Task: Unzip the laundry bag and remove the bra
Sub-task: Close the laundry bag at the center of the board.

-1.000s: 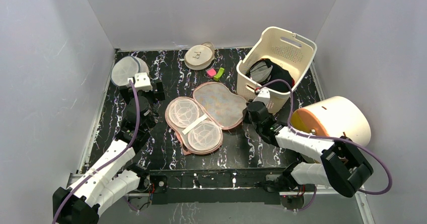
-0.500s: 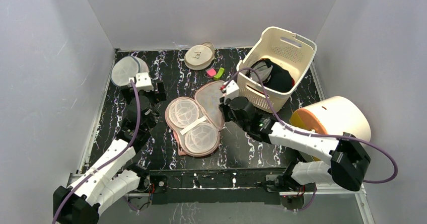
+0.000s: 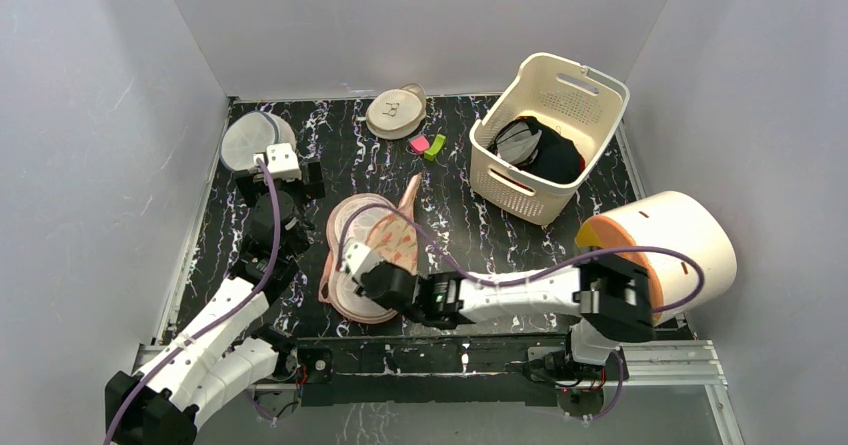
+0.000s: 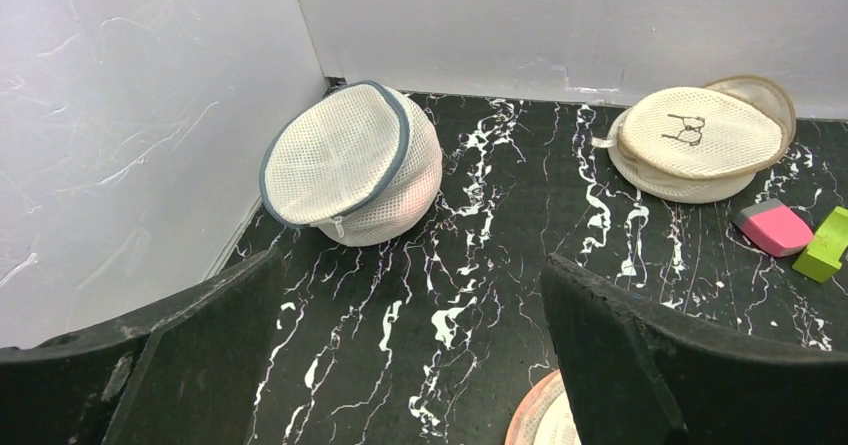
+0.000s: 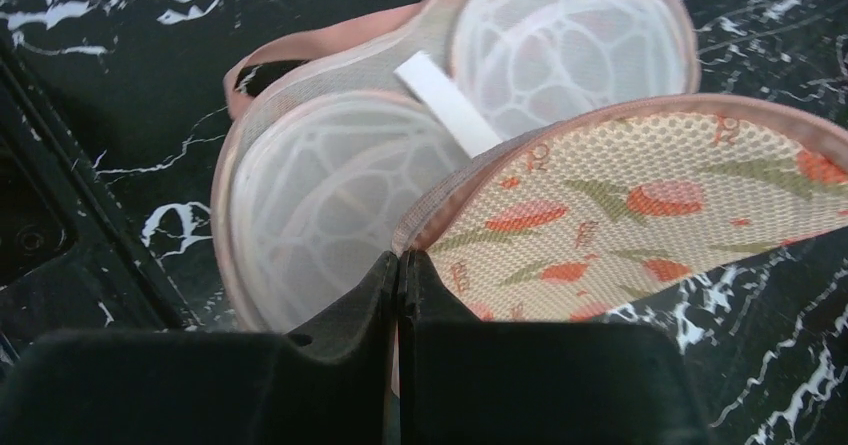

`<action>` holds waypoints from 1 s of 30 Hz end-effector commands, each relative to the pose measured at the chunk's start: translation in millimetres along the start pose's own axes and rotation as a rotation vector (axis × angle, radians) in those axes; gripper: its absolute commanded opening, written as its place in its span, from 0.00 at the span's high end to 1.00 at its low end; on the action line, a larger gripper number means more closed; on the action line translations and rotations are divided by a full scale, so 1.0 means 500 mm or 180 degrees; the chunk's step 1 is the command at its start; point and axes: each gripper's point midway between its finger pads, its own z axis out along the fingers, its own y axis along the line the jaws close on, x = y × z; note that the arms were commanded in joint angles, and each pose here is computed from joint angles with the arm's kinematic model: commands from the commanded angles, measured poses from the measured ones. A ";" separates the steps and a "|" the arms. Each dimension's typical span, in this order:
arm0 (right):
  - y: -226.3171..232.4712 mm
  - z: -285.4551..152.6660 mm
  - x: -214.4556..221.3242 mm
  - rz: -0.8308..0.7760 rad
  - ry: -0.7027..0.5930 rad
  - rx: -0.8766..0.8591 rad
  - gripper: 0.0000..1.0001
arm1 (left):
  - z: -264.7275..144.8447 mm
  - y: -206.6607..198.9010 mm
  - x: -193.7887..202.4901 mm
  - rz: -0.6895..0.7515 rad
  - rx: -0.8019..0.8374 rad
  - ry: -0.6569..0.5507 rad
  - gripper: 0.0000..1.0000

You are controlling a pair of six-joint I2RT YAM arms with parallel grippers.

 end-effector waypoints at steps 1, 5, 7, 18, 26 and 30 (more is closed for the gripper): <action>0.063 0.027 -0.004 -0.0286 0.0063 -0.0006 1.00 | -0.004 0.024 -0.037 -0.0112 -0.0131 -0.0164 0.02; 0.107 0.051 0.008 -0.0189 0.0079 -0.0144 1.00 | -0.004 0.025 -0.038 -0.0121 -0.0129 -0.0173 0.02; 0.122 0.054 -0.015 -0.0027 -0.0054 -0.0225 1.00 | -0.003 0.024 -0.038 -0.0118 -0.0128 -0.0170 0.02; 0.167 0.083 -0.093 0.1077 -0.0741 -0.0453 0.95 | -0.003 0.024 -0.041 -0.0132 -0.0122 -0.0177 0.02; 0.182 0.073 -0.089 0.1212 -0.0569 -0.0648 0.43 | -0.003 0.016 -0.038 -0.0152 -0.0059 -0.0154 0.02; 0.127 0.007 -0.085 0.1485 -0.0543 -0.0588 0.25 | -0.003 0.011 -0.041 -0.0178 -0.0009 -0.0150 0.02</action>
